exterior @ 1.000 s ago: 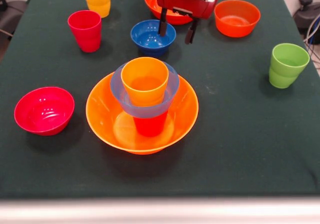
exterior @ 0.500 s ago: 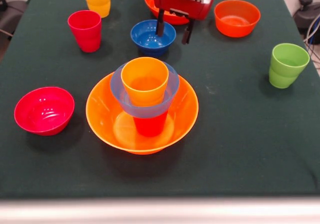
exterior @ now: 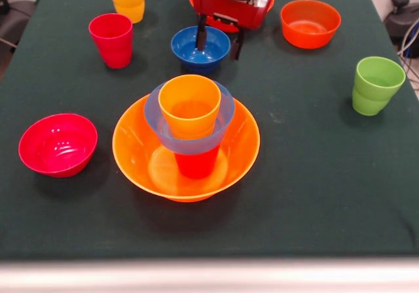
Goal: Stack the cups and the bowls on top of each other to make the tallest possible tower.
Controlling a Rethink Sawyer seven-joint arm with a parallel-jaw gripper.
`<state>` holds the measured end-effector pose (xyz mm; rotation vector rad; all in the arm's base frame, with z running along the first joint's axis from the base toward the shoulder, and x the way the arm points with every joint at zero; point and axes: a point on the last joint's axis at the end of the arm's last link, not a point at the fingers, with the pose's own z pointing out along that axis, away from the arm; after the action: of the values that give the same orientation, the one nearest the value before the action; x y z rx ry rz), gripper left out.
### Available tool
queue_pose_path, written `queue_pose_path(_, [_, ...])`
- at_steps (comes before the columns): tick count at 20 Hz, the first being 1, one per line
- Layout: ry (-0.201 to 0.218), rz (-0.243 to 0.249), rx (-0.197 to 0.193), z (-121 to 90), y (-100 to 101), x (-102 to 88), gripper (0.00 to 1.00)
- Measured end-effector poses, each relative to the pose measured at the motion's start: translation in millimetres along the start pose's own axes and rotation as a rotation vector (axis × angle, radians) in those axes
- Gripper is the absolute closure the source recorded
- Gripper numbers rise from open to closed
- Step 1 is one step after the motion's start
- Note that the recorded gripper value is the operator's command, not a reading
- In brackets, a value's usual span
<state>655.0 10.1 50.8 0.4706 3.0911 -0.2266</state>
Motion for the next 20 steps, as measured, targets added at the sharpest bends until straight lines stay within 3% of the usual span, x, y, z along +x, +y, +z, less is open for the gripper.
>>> queue_pose_path(11, [0.044,-0.005,0.030,30.2,-6.7,19.0,0.00])
queue_pose_path(20, [0.080,-0.030,0.063,34.8,-3.6,46.2,0.00])
